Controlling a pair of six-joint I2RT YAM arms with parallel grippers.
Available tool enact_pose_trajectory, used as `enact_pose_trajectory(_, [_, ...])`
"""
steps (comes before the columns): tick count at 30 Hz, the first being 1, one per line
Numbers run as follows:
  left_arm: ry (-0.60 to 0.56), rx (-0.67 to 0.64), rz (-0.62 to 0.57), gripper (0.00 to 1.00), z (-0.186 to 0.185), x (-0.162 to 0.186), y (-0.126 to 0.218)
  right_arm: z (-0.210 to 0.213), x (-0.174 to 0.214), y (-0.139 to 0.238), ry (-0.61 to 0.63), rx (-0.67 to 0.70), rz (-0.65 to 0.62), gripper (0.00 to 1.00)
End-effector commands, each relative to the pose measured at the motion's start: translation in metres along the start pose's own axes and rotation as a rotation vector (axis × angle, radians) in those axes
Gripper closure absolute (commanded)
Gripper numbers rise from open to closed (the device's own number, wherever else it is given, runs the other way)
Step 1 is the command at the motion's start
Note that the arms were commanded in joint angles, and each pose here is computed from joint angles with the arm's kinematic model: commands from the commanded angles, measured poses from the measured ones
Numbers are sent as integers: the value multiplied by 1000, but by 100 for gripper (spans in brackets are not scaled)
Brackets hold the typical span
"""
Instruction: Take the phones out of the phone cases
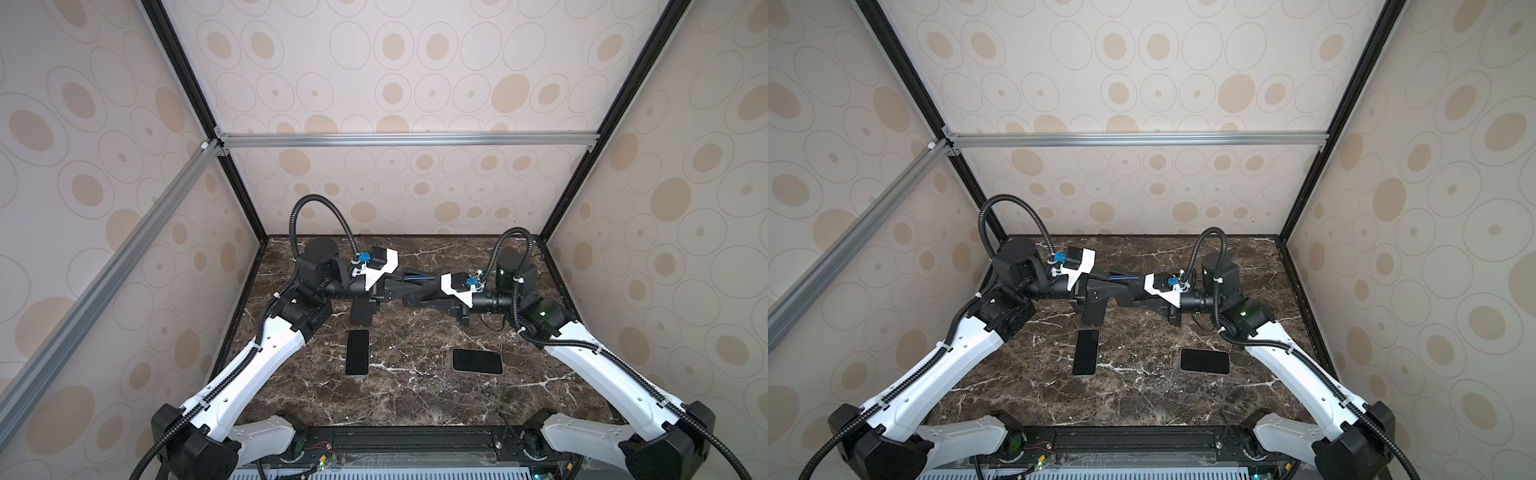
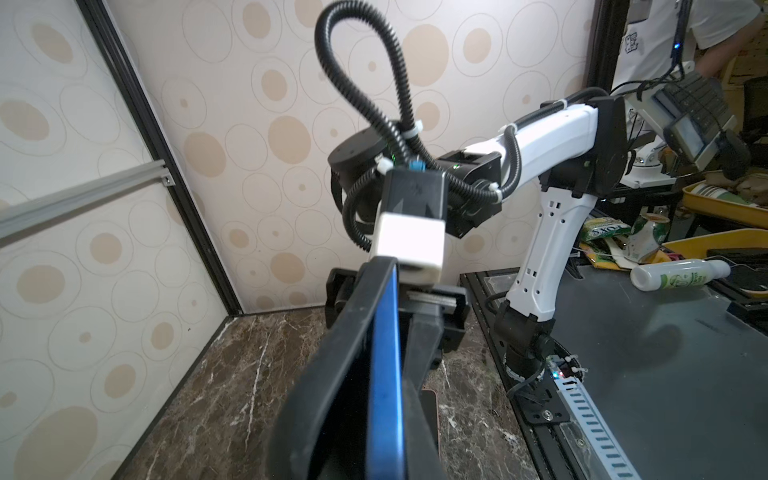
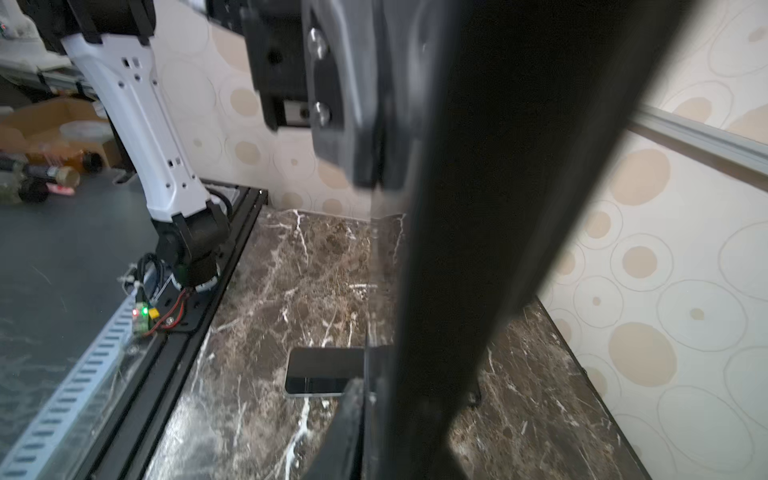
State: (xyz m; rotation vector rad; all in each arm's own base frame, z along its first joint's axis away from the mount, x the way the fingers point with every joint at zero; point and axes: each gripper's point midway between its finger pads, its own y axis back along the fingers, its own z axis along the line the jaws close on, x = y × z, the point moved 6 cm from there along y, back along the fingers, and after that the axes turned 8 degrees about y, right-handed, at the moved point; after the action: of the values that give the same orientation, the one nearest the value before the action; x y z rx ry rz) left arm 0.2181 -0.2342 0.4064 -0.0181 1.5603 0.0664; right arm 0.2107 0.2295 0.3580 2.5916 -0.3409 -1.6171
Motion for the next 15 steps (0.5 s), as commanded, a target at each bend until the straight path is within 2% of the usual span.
enact_pose_trajectory(1, [-10,-169,29,100,23,4,9,4,-36,19,129,53,-67,63])
enact_pose_trajectory(2, [-39,-214,44,100,26,3,12,3,-34,23,104,85,-51,58])
enact_pose_trajectory(4, [-85,-264,72,100,29,4,15,1,-32,31,54,150,-44,56])
enact_pose_trajectory(6, [-119,-275,92,100,29,4,16,-4,-34,36,-26,212,-38,58])
enact_pose_trajectory(8, [-150,-272,124,100,29,6,16,-12,-38,41,-168,265,-16,64])
enact_pose_trajectory(15, [-284,-312,234,100,20,18,5,-17,-48,39,-370,170,104,65])
